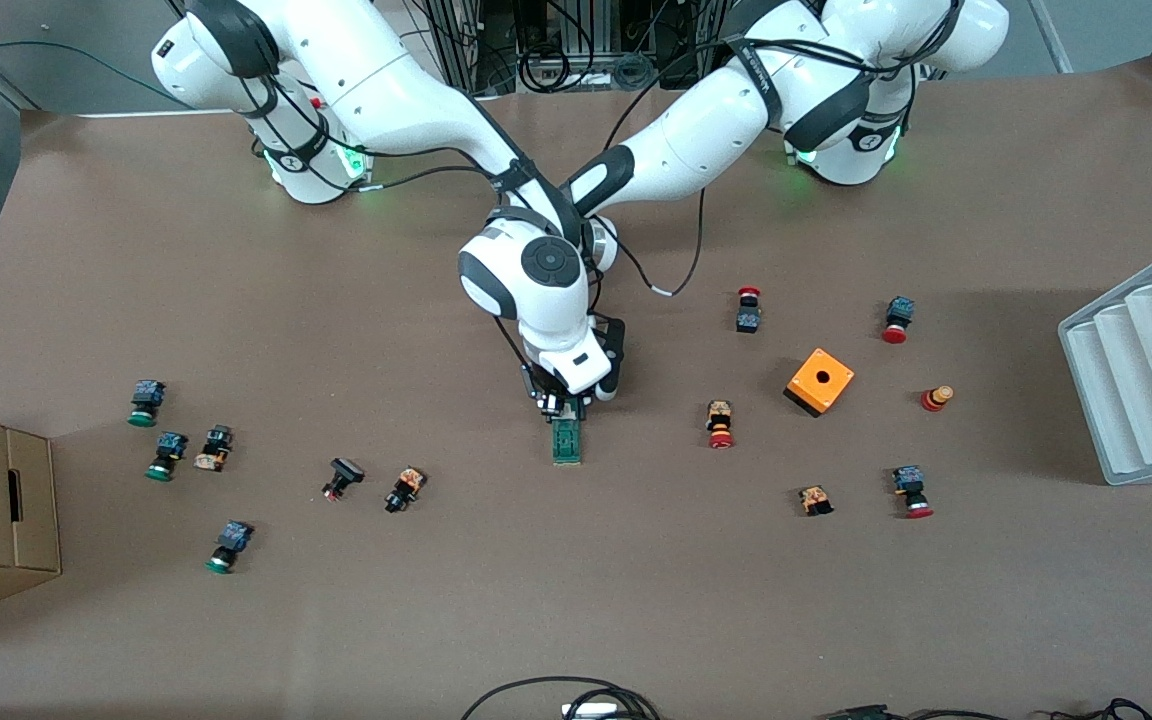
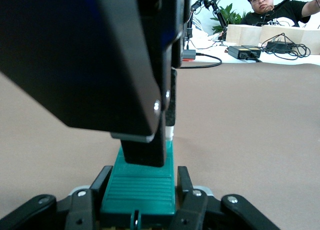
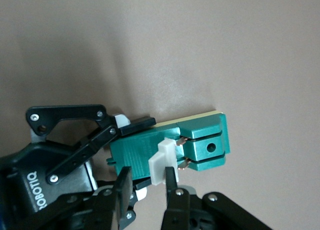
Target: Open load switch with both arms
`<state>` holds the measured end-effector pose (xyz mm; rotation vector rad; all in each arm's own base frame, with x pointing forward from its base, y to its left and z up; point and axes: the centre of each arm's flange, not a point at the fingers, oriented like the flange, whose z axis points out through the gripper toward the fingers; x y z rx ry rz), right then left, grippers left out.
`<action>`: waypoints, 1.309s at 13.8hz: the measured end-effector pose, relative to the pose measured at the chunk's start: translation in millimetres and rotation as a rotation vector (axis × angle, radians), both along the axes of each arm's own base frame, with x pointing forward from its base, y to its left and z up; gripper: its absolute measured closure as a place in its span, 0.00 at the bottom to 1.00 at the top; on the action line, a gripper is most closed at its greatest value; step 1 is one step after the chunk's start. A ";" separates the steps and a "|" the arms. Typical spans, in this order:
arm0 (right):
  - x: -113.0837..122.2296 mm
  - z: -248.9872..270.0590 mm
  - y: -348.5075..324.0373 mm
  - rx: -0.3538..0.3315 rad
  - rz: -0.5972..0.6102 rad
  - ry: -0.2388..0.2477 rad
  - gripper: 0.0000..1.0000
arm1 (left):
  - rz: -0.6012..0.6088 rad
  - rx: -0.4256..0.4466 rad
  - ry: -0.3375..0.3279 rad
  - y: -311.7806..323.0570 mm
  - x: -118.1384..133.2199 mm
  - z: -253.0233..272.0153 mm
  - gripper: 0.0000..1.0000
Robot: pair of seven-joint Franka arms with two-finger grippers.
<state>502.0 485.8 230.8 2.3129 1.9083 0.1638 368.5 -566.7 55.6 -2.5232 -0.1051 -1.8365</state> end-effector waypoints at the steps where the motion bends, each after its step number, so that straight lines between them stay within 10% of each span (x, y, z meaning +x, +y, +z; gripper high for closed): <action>1: -0.1 -0.1 0.1 0.002 -0.012 0.000 0.65 | 0.000 0.000 0.000 0.0 0.0 -0.1 0.40; 18: -1.2 -1.7 -0.4 0.006 -0.049 0.001 0.56 | -0.001 0.000 -0.005 0.2 -0.3 -0.8 0.40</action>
